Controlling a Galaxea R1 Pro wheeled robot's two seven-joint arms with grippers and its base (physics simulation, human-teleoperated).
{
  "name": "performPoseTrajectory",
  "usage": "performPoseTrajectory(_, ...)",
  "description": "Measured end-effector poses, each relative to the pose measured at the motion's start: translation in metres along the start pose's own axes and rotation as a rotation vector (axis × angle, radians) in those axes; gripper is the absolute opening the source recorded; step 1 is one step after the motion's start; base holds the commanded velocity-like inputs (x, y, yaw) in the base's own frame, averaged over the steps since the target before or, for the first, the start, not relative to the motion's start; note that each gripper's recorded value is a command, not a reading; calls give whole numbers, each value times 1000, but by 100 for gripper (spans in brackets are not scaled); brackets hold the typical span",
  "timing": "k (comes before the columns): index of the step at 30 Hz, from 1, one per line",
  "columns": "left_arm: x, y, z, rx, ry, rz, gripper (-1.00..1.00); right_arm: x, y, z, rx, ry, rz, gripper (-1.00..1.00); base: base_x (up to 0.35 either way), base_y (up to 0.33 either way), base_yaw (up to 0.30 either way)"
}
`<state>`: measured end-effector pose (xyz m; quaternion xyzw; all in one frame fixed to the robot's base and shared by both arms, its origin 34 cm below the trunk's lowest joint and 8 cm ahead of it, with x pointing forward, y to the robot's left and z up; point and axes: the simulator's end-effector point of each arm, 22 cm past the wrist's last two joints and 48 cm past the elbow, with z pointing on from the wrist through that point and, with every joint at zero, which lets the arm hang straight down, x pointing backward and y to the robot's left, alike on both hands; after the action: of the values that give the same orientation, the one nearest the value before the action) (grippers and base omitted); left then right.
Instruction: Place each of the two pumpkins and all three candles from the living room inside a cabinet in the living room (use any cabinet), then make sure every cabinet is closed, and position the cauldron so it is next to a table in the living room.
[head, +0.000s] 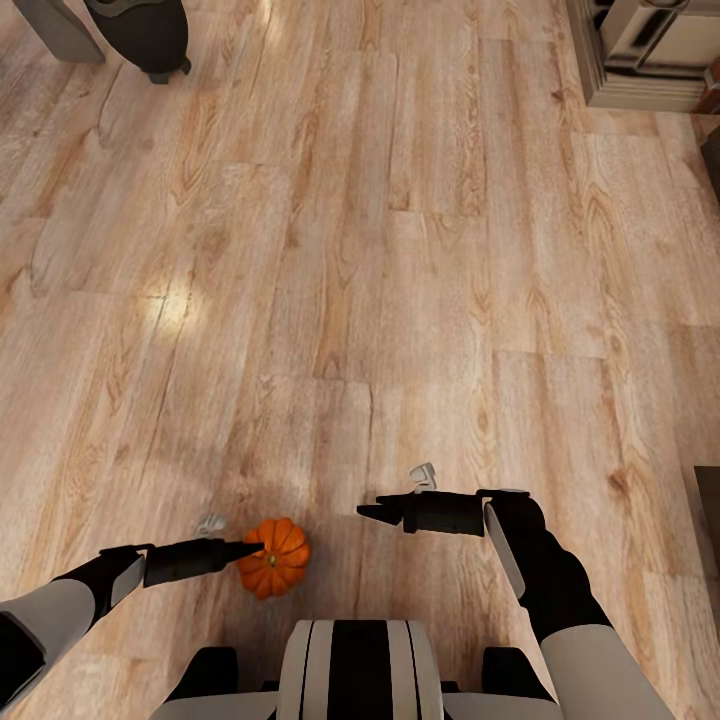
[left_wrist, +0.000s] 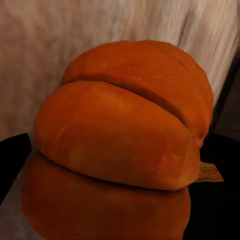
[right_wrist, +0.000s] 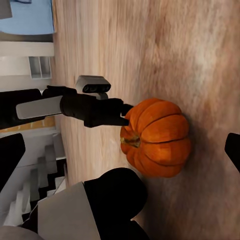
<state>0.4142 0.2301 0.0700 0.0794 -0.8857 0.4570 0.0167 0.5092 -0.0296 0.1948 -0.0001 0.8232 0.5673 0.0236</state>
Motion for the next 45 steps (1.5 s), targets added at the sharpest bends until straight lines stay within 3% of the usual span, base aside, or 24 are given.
performPoseTrajectory(8,-7,-15,0,66,-20,0,-100,0,-1,-1,2,0,-2,100,0,0,0)
performPoseTrajectory(19,-31,-34,-1,136,-41,36,-100,-2,-2,-4,5,-3,-3,100,0,0,0)
performPoseTrajectory(23,-32,-40,-1,155,-3,-44,-100,-2,-3,-5,8,-5,1,100,0,0,0)
performPoseTrajectory(25,-43,-47,-1,175,-14,-47,-100,-4,-6,-8,14,-12,4,100,0,0,0)
performPoseTrajectory(30,-62,-65,0,215,16,-94,-100,-28,-31,-43,74,-129,49,100,0,0,0)
performPoseTrajectory(34,-89,-85,1,255,11,-52,-100,-41,-42,-67,114,-173,40,100,0,0,0)
performPoseTrajectory(35,-109,-94,0,272,-5,-45,-100,-50,-52,-87,151,-214,42,100,0,0,0)
performPoseTrajectory(36,-131,-103,-4,298,-58,-64,-100,-52,-55,-91,159,-222,43,100,0,0,0)
performPoseTrajectory(38,-139,-116,-1,322,-38,-77,-100,-53,-59,-100,175,-227,40,100,0,0,0)
performPoseTrajectory(42,-166,-162,2,415,-49,5,-100,-59,-67,-118,203,-257,41,100,0,0,0)
performPoseTrajectory(45,-192,-184,-4,473,-121,35,-100,-66,-70,-132,223,-282,32,100,0,0,0)
